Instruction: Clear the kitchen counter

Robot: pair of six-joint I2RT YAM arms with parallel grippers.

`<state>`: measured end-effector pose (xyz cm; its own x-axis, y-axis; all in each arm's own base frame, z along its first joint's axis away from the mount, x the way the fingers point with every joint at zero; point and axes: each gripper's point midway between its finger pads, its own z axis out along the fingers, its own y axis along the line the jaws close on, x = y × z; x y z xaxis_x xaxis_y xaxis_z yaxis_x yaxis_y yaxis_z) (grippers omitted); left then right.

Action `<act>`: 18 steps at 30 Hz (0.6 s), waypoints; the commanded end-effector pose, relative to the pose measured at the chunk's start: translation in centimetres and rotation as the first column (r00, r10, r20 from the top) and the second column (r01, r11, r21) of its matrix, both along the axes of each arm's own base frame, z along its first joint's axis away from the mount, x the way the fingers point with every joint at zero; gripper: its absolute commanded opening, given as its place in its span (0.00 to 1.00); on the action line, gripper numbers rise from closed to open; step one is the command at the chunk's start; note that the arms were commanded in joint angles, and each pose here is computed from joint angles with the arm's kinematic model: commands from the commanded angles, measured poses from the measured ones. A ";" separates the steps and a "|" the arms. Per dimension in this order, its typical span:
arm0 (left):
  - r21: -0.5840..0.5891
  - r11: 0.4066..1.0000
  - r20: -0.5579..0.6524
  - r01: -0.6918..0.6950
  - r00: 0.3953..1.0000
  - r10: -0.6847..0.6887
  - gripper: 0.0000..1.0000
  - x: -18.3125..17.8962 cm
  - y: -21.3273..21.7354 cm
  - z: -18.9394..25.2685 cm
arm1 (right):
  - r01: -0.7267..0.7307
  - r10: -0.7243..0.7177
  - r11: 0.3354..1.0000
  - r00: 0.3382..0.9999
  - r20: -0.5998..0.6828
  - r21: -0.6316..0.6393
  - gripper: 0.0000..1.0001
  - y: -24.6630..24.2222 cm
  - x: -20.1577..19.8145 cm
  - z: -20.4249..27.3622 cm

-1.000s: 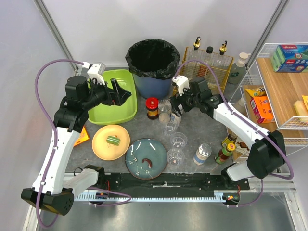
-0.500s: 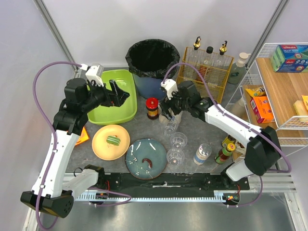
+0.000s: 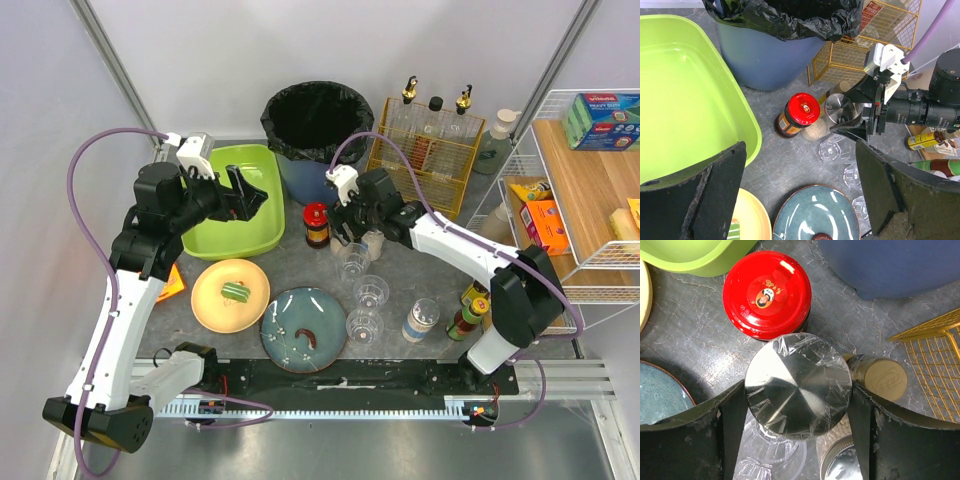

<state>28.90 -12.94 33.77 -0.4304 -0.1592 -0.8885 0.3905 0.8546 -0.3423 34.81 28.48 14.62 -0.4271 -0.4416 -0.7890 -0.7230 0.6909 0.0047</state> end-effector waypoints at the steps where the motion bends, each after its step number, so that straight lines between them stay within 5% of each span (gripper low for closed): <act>1: 0.005 1.000 0.054 -0.015 0.998 0.014 0.95 0.1 0.3 1.5 | 0.023 -0.024 0.999 0.999 0.040 0.026 0.78 1.1 1.2 1.4; 9: 0.016 1.000 0.061 -0.021 0.998 0.020 0.95 -0.1 0.6 1.7 | 0.025 -0.026 1.000 0.992 0.121 0.004 0.23 0.1 0.9 5.2; 18: 0.014 0.999 0.049 -0.033 0.998 0.032 0.95 0.1 0.7 1.4 | 0.053 -0.095 0.982 0.969 0.229 0.183 0.00 0.1 0.7 15.5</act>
